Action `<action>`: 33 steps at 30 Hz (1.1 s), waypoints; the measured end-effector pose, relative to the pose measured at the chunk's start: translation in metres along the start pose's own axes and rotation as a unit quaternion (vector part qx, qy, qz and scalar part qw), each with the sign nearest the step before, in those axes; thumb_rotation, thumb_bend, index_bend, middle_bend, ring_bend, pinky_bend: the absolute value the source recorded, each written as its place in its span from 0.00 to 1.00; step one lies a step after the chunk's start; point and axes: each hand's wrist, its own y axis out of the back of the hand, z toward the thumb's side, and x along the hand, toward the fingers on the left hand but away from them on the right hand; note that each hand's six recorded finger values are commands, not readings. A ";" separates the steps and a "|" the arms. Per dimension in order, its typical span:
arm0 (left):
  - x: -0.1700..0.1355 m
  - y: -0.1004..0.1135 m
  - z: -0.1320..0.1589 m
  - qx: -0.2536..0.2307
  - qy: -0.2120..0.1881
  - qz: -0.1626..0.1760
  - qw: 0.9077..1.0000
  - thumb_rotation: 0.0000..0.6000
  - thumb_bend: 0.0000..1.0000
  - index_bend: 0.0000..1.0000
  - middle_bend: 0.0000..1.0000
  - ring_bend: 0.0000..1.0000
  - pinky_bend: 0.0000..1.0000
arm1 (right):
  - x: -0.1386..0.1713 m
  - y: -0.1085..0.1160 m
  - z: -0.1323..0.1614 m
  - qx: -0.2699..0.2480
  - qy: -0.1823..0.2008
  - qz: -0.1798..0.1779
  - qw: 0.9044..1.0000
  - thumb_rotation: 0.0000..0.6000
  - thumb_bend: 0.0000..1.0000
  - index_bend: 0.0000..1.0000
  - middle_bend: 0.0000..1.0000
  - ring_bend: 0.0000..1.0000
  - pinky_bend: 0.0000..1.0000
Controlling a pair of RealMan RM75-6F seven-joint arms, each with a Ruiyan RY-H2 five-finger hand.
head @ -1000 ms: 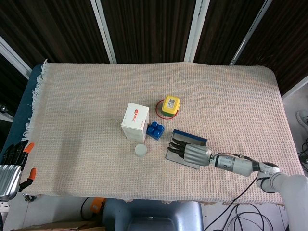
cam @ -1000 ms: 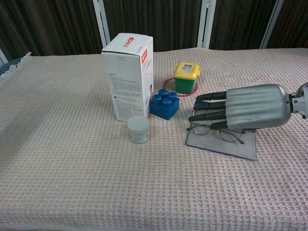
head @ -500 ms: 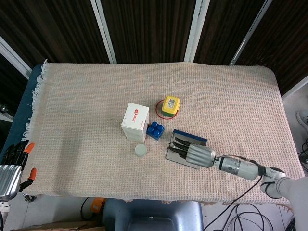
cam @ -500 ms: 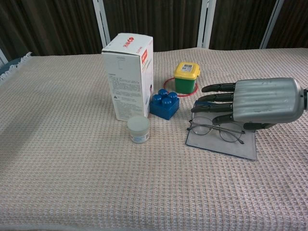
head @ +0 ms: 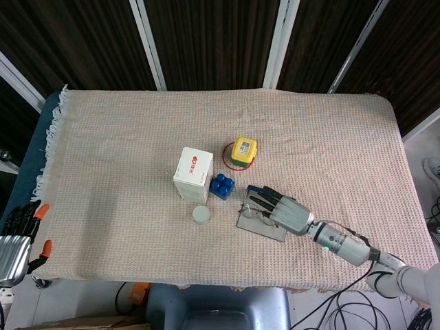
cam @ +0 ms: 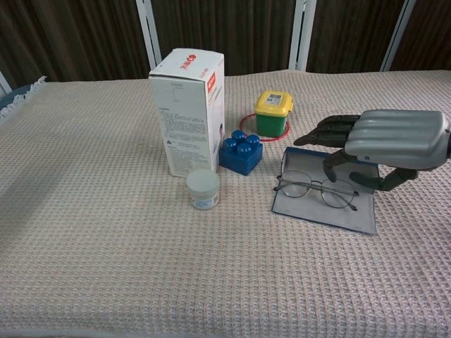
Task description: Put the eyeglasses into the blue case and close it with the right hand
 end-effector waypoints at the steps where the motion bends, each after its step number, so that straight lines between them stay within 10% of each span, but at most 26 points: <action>1: 0.000 0.000 0.000 0.000 0.000 0.000 1.000 1.00 0.45 0.00 0.00 0.00 0.03 | -0.001 -0.003 -0.001 -0.007 -0.006 0.008 1.000 1.00 0.74 0.55 0.00 0.00 0.00; 33: -0.002 0.003 -0.002 -0.003 -0.001 0.003 1.000 1.00 0.45 0.00 0.00 0.00 0.03 | -0.021 -0.010 0.009 -0.013 -0.022 0.032 0.999 1.00 0.79 0.48 0.00 0.00 0.00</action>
